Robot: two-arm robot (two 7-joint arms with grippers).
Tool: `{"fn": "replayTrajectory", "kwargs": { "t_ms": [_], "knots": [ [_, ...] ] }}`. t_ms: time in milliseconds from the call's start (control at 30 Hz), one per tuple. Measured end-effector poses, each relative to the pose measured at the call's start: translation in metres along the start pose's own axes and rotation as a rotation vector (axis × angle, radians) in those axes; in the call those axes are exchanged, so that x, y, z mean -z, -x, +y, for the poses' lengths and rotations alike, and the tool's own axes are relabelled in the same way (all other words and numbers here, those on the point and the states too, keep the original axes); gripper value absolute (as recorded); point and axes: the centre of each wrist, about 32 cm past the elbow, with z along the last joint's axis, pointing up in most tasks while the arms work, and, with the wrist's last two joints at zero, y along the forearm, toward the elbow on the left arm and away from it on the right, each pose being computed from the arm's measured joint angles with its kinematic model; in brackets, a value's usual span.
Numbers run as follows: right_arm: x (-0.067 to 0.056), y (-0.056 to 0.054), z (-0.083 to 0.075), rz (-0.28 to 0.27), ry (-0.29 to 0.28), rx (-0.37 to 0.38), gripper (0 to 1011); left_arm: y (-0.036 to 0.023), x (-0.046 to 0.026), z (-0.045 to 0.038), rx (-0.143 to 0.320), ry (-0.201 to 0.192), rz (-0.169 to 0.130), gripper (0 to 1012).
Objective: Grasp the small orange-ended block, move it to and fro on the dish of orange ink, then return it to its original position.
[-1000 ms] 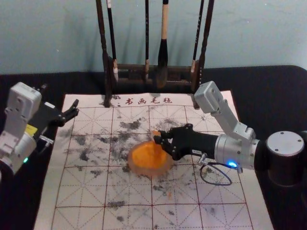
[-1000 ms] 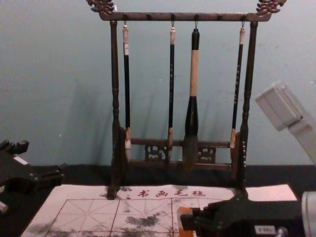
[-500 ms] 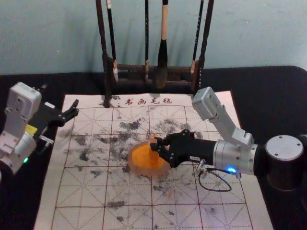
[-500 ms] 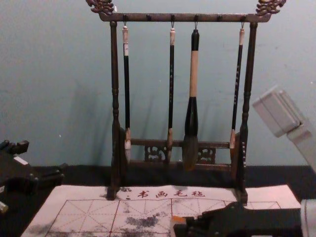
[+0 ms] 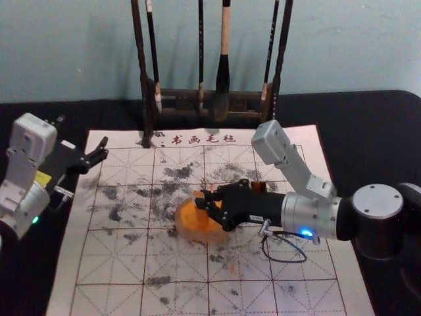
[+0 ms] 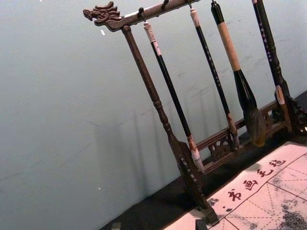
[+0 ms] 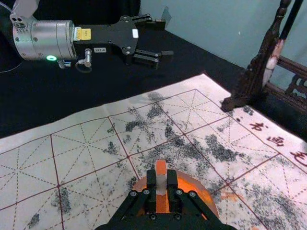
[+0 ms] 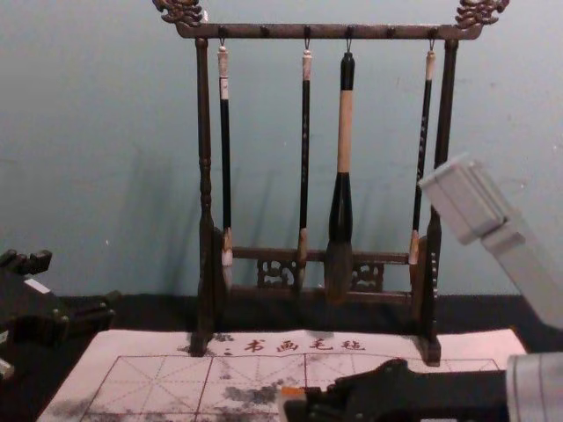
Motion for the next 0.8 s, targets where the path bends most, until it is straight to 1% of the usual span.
{"fn": "replayTrajectory", "kwargs": {
  "t_ms": [467, 800],
  "knots": [
    [-0.004, -0.005, 0.013, 0.0, -0.009, 0.006, 105, 0.0, 0.0, 0.0, 0.0, 0.0, 0.0, 1001],
    [-0.006, -0.01, 0.014, 0.0, -0.015, 0.03, 105, 0.0, 0.0, 0.0, 0.0, 0.0, 0.0, 1001]
  ]
}}
